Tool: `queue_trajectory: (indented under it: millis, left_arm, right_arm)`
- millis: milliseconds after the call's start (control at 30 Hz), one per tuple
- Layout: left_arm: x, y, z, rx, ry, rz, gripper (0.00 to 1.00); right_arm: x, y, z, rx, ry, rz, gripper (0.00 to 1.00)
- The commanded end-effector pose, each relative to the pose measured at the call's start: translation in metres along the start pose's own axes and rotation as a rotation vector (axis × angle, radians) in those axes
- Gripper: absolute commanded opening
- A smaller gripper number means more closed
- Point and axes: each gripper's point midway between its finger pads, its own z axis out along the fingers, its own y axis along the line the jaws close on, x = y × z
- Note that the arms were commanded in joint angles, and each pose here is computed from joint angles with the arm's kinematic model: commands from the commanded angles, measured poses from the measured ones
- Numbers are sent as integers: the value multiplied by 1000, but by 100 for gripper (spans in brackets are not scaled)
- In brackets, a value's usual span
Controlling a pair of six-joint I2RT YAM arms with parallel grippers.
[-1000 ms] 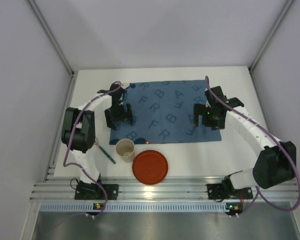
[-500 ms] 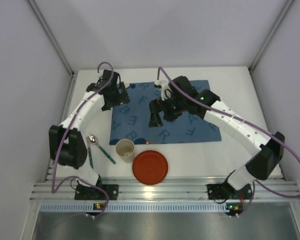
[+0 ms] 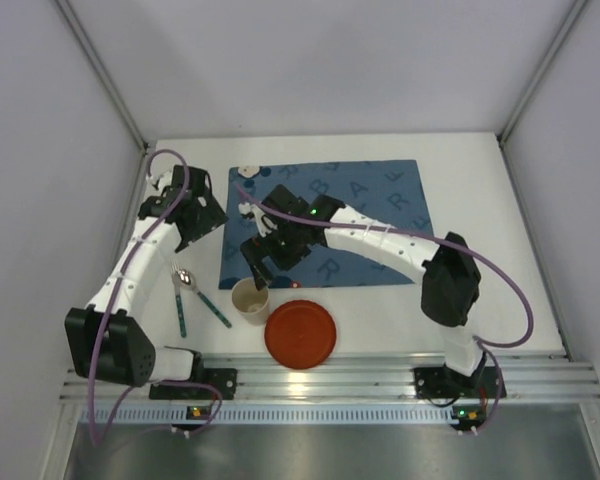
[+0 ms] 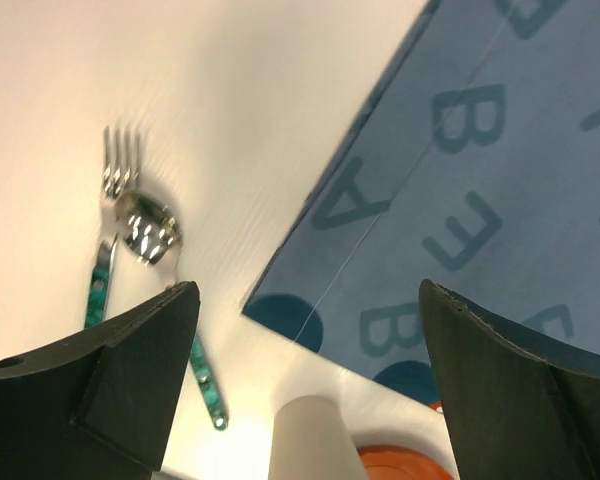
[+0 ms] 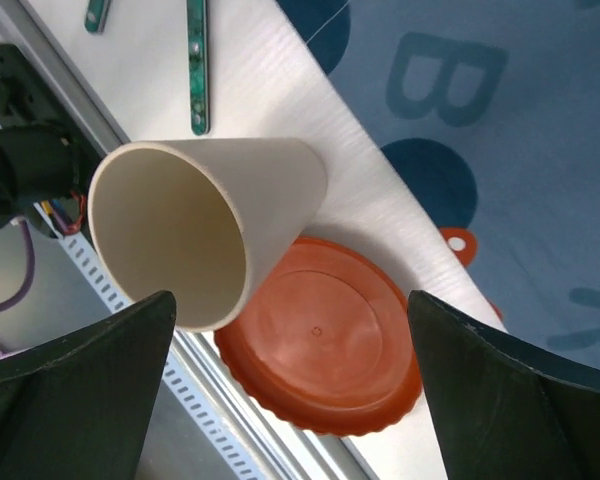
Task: Set the dinner table for one person
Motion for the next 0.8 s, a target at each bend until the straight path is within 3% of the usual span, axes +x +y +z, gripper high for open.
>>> queue_trajectory:
  millis: [0, 167, 233, 267, 300, 400, 433, 567, 700, 767]
  left_arm:
    - [12, 33, -21, -100, -9, -75, 95]
    - [36, 35, -26, -10, 4, -130, 94]
    - [40, 40, -28, -11, 3, -132, 92]
    - [43, 42, -29, -13, 9, -135, 90]
    - [46, 42, -28, -10, 17, -134, 88]
    - [56, 43, -28, 3, 48, -133, 86]
    - [60, 44, -26, 1, 57, -132, 85]
    - [63, 45, -26, 0, 67, -123, 84]
    - [64, 41, -29, 26, 82, -102, 80]
    - [66, 40, -31, 41, 94, -92, 75]
  right_arm:
    - [3, 15, 11, 11, 16, -47, 100]
    - [15, 19, 29, 9, 48, -32, 99]
    - [18, 16, 34, 27, 55, -33, 89]
    - [20, 14, 36, 37, 59, -30, 80]
    - [21, 11, 37, 50, 61, -26, 56]
    - [20, 4, 42, 90, 53, -20, 18]
    - [20, 3, 43, 98, 56, -23, 12]
    - [15, 2, 43, 101, 59, -38, 0]
    - [-22, 15, 16, 105, -39, -80, 0]
    - [-43, 4, -10, 189, -96, -90, 0]
